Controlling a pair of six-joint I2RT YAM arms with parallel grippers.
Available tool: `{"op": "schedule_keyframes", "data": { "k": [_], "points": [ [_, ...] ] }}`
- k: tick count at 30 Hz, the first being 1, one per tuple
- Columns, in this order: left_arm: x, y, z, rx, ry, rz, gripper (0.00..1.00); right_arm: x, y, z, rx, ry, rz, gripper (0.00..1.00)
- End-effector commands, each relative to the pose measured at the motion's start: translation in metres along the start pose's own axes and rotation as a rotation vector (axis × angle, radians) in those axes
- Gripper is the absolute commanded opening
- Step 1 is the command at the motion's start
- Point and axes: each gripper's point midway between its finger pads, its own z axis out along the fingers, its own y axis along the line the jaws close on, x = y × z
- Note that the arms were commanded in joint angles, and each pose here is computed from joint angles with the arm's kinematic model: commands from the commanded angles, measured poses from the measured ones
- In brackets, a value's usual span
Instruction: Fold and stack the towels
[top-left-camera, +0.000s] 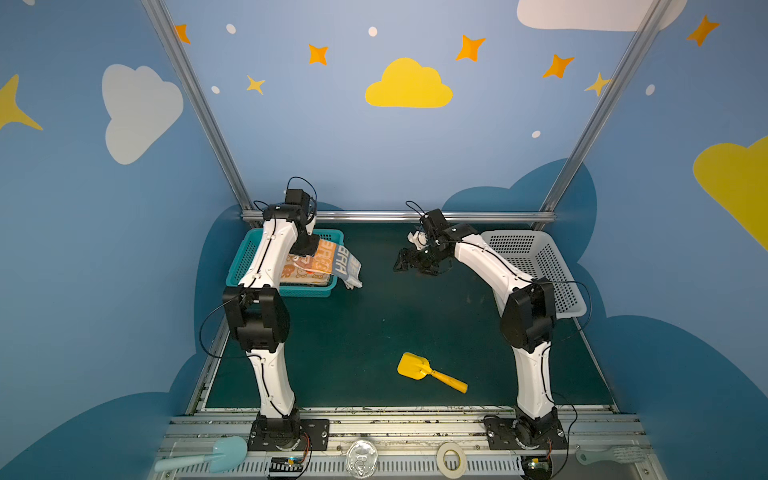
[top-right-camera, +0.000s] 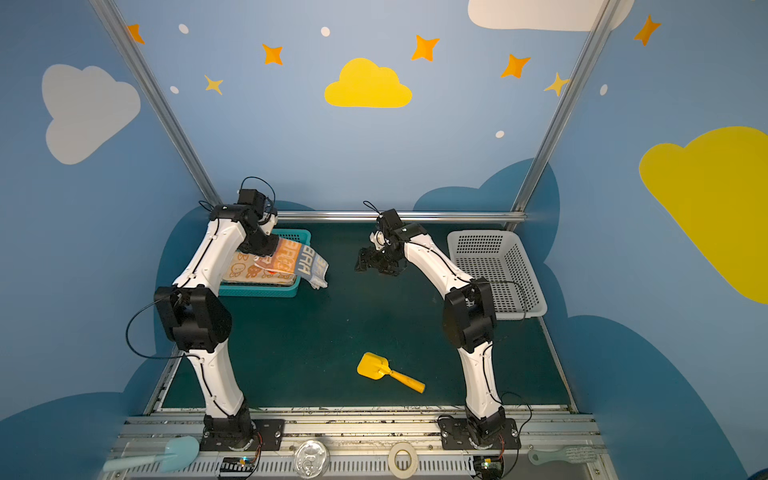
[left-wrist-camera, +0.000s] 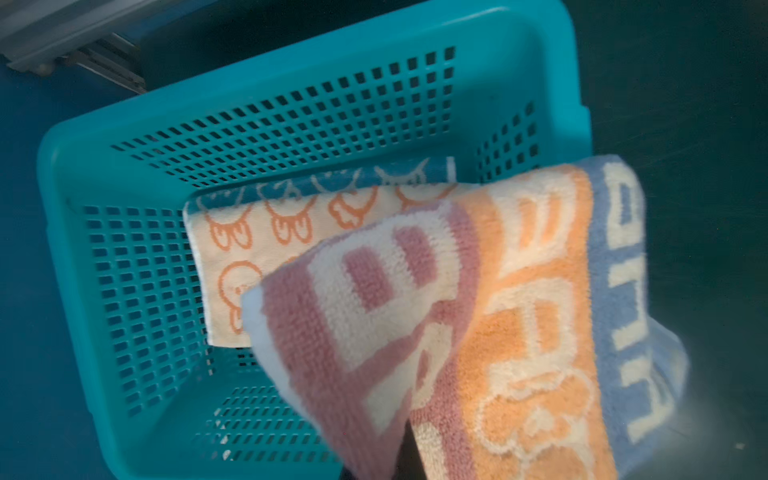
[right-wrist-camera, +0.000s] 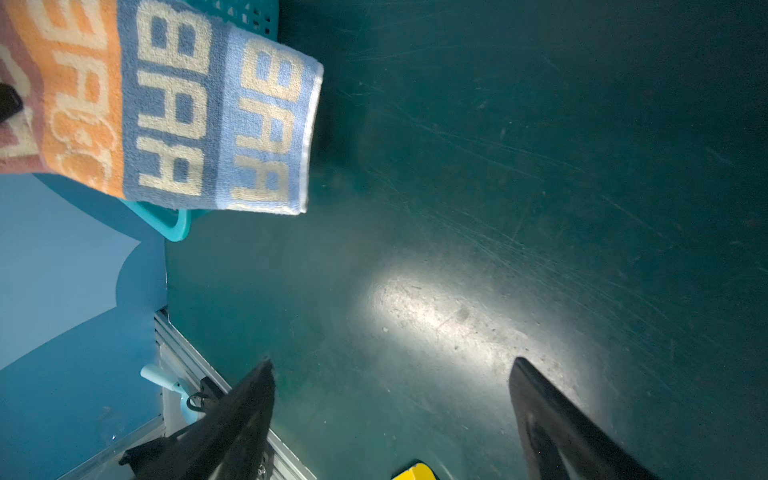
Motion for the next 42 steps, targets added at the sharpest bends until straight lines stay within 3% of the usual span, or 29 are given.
{"op": "schedule_keyframes", "data": {
  "k": [1, 6, 10, 19, 23, 25, 26, 27, 28, 29, 30, 36, 39, 42],
  "points": [
    [-0.016, 0.03, -0.005, -0.042, -0.105, 0.045, 0.03, 0.006, -0.001, 0.005, 0.006, 0.047, -0.006, 0.88],
    [-0.007, 0.07, 0.031, -0.116, -0.097, 0.061, 0.03, 0.011, -0.001, 0.013, -0.007, 0.077, 0.0, 0.88],
    [0.001, 0.095, 0.048, -0.123, -0.09, 0.003, 0.03, 0.014, -0.005, 0.012, 0.007, 0.088, -0.002, 0.88],
    [0.003, 0.102, 0.083, -0.097, -0.068, -0.01, 0.03, 0.018, -0.012, 0.002, 0.026, 0.08, 0.012, 0.88],
    [0.009, 0.108, 0.094, -0.122, -0.027, -0.022, 0.05, 0.018, -0.035, -0.021, 0.105, 0.031, 0.051, 0.88],
    [0.013, 0.112, 0.098, -0.147, -0.009, -0.028, 0.13, 0.016, -0.053, -0.041, 0.151, -0.012, 0.083, 0.88],
    [0.014, 0.116, 0.097, -0.17, -0.002, -0.038, 0.24, 0.014, -0.062, -0.055, 0.176, -0.039, 0.099, 0.88],
    [0.013, 0.121, 0.096, -0.196, -0.001, -0.053, 0.38, 0.012, -0.072, -0.068, 0.204, -0.065, 0.114, 0.88],
    [0.011, 0.124, 0.091, -0.216, -0.01, -0.071, 0.58, 0.011, -0.086, -0.084, 0.25, -0.091, 0.136, 0.88],
    [0.007, 0.125, 0.086, -0.221, -0.023, -0.085, 0.83, 0.01, -0.101, -0.1, 0.304, -0.12, 0.158, 0.88],
    [0.002, 0.125, 0.08, -0.227, -0.041, -0.095, 0.99, 0.011, -0.114, -0.114, 0.352, -0.142, 0.173, 0.88],
    [-0.048, 0.093, 0.008, -0.267, -0.227, -0.056, 1.0, 0.022, -0.198, -0.17, 0.599, -0.199, 0.252, 0.88],
    [-0.076, 0.042, -0.04, -0.248, -0.376, 0.012, 1.0, 0.025, -0.218, -0.164, 0.616, -0.156, 0.261, 0.88],
    [-0.096, -0.033, -0.084, -0.183, -0.551, 0.097, 1.0, 0.031, -0.242, -0.154, 0.687, -0.095, 0.278, 0.87]
  ]
}}
